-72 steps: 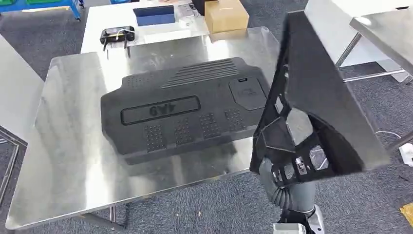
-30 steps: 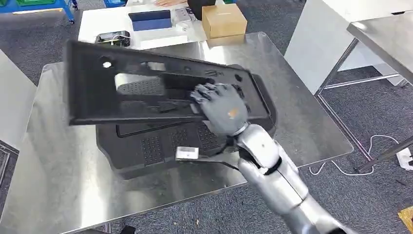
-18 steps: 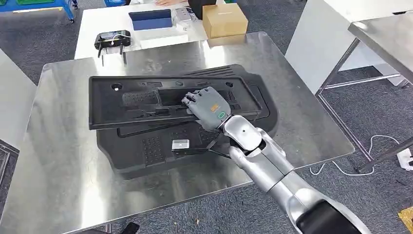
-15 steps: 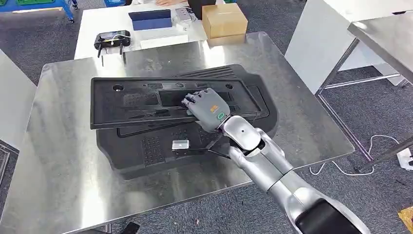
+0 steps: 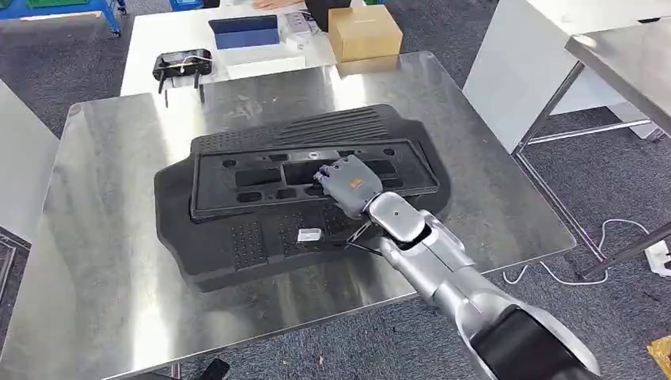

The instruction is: Take the parts from the cabinet and place them on the table.

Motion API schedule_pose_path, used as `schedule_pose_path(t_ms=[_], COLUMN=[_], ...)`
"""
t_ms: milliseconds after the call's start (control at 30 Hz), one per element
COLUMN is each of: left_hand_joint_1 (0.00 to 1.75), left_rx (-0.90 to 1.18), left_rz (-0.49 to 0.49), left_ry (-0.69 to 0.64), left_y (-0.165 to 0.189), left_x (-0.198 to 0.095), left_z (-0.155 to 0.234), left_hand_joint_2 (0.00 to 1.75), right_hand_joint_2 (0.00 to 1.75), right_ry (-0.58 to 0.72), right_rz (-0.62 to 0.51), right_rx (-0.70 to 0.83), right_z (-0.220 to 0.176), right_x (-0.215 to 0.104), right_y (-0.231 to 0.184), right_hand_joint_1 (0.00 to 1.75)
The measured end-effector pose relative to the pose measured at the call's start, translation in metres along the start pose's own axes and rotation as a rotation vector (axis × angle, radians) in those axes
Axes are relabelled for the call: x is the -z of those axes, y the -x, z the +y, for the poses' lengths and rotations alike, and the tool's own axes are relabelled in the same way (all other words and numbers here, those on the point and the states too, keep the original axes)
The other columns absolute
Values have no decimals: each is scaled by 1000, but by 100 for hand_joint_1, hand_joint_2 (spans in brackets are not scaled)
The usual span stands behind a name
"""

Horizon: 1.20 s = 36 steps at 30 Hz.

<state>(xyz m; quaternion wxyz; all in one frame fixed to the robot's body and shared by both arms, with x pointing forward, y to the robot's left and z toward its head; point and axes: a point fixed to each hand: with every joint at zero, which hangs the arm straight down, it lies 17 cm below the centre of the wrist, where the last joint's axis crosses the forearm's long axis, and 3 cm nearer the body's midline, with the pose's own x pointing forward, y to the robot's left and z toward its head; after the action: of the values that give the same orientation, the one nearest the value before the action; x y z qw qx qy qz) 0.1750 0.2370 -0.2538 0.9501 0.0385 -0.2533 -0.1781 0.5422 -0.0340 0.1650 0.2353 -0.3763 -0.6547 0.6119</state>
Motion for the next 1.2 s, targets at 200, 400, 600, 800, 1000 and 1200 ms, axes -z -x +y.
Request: schedule_pose_path(t_ms=[200, 400, 600, 800, 1000, 1200], left_hand_joint_1=[0, 0, 0, 0, 0, 0], left_rx=[-10, -12, -19, -16, -11, -10], left_rz=[-1, -2, 22, 23, 22, 22], left_ry=[-14, -24, -52, -61, -61, -60], left_y=[0, 1, 7, 7, 7, 6], left_x=[0, 1, 1, 1, 1, 1], left_z=[5, 8, 14, 16, 15, 15], left_hand_joint_2=[175, 175, 175, 175, 175, 175], right_hand_joint_2=[175, 0, 0, 0, 0, 0], right_ry=[-95, -144, -160, -154, -167, -174], right_rz=[99, 148, 166, 186, 197, 198], right_rx=[-18, -41, -60, -54, -51, -49], right_z=[38, 59, 64, 64, 70, 73], right_x=[-20, -37, -42, -44, -49, -51], right_y=[39, 63, 71, 76, 80, 80], right_hand_joint_1=[175, 0, 0, 0, 0, 0])
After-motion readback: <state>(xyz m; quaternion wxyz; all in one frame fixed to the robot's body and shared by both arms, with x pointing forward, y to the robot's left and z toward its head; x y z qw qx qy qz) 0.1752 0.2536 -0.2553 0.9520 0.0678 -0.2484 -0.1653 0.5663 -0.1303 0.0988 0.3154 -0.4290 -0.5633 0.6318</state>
